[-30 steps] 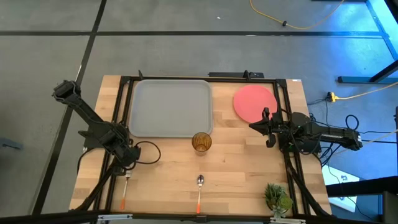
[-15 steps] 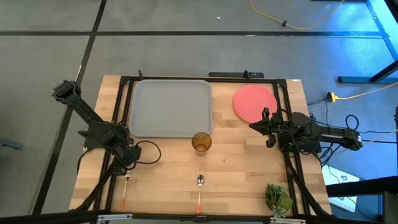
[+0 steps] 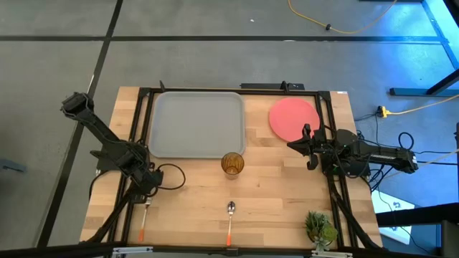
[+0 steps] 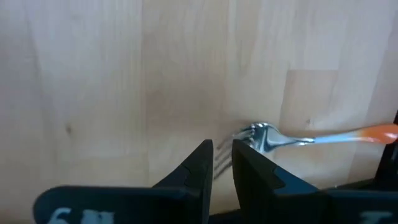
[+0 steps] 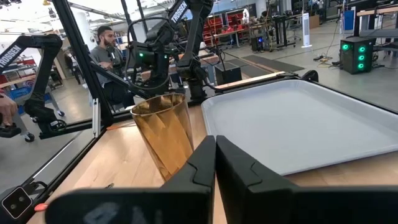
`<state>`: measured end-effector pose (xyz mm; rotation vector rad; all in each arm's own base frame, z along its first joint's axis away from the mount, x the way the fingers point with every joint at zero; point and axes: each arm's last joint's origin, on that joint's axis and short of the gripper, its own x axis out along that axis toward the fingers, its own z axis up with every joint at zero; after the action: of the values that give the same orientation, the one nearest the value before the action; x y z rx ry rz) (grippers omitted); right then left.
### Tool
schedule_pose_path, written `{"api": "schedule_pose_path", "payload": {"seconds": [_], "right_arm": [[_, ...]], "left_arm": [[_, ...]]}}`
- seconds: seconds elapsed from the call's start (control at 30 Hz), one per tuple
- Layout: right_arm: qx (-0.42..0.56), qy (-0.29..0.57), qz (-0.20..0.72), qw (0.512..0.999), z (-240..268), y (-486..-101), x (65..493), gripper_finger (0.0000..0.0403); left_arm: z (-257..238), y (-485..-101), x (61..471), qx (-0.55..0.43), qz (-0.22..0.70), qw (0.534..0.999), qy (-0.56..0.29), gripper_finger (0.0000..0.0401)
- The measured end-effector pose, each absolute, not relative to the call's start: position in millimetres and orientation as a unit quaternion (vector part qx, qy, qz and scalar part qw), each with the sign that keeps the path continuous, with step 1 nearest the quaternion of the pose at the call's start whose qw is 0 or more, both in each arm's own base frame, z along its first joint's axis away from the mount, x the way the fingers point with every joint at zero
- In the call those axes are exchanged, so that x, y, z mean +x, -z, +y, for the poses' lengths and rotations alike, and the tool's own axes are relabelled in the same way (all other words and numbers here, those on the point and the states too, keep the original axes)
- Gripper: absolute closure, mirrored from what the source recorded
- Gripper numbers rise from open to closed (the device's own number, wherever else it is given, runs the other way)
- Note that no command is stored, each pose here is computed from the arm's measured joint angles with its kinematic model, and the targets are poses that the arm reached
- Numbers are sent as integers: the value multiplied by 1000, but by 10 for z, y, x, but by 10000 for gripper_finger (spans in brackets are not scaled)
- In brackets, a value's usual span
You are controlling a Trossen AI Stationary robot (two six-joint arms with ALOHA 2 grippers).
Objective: Pick and place plate/cup/fork/spoon on tray
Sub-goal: Put the orange fork on the gray serving tray
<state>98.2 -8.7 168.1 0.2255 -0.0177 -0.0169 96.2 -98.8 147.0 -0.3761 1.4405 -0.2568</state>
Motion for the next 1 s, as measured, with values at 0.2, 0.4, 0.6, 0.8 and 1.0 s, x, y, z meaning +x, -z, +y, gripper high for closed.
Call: {"api": "schedule_pose_path", "payload": {"seconds": [0.2,0.4,0.6,0.8,1.0], "right_arm": [[112,9,-9,994,-87,-1681,982,387],[112,9,-9,994,-87,-1681,982,387],[113,9,-9,994,-87,-1681,982,387],[112,8,-9,994,-86,-1682,982,387],[112,8,-9,994,-87,-1682,982,387]], "left_arm": [[-970,-1414,935,-176,664,718,113,347],[-975,-1416,928,-180,670,710,120,347],[-974,-1415,928,-179,670,711,120,350],[-977,-1420,926,-182,673,706,125,386],[-988,-1426,918,-198,684,689,136,397]]}}
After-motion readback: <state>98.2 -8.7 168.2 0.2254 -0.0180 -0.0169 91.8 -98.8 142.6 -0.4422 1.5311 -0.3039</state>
